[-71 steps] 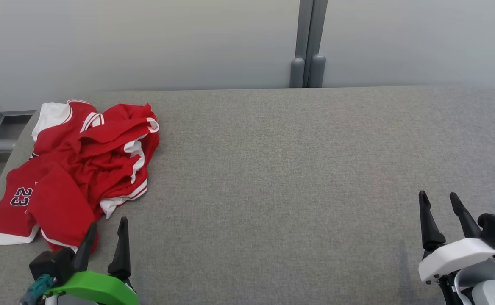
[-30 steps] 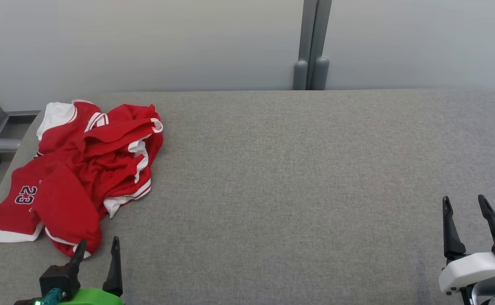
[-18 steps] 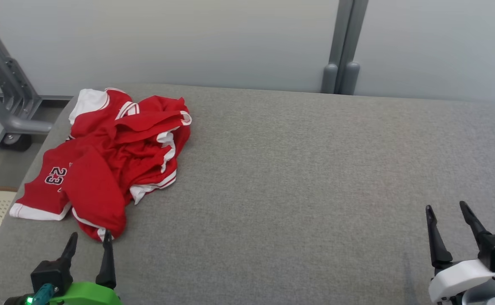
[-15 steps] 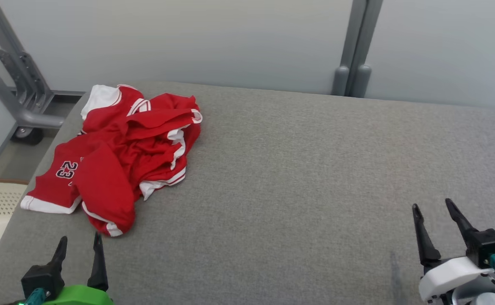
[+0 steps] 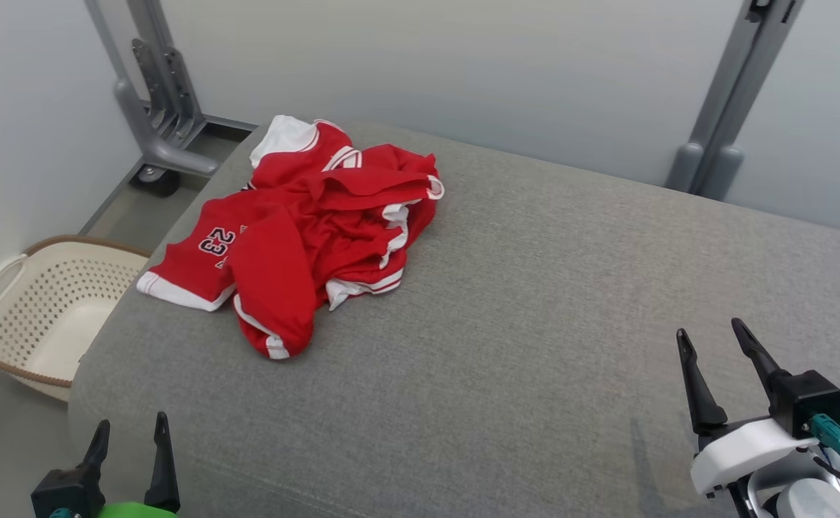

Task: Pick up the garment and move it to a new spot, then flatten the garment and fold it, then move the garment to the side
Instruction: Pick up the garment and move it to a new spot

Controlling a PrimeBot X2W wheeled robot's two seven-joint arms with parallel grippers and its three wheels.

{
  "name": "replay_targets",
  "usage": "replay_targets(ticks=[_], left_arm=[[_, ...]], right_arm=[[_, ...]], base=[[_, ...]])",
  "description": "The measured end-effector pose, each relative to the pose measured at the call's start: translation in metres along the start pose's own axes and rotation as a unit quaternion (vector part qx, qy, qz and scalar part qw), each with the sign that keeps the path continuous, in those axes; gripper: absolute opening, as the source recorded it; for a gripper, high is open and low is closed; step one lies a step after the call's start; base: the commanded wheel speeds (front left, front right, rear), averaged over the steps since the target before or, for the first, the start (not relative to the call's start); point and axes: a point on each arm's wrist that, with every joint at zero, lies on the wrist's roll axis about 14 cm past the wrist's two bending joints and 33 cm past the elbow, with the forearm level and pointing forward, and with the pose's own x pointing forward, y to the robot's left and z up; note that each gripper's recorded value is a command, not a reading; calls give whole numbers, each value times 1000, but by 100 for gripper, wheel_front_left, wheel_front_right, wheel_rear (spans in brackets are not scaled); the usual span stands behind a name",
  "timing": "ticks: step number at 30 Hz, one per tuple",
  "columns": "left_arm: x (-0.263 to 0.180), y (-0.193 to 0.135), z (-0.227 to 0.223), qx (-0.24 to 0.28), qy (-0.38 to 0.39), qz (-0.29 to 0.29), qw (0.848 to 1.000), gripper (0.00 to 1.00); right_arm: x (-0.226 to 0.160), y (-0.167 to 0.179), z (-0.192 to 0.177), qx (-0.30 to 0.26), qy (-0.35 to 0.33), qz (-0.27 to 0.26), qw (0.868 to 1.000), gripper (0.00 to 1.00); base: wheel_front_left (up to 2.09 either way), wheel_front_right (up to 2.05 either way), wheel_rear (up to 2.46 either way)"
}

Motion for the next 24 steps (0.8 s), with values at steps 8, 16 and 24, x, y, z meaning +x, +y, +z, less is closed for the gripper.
replay_targets(ticks=[8,16,24], left_arm=[[-14,36,3,-21,-9,56,998,100],[25,1,25,-50,-17,-14,998,100],[90,-42,49,-50,25,-77,996,100]], right_arm=[[8,27,-4,1,7,38,999,100],[10,31,-20,-1,25,54,998,100],[9,27,-49,3,60,71,996,100]], base=[[0,0,0],[0,0,0],[0,0,0]])
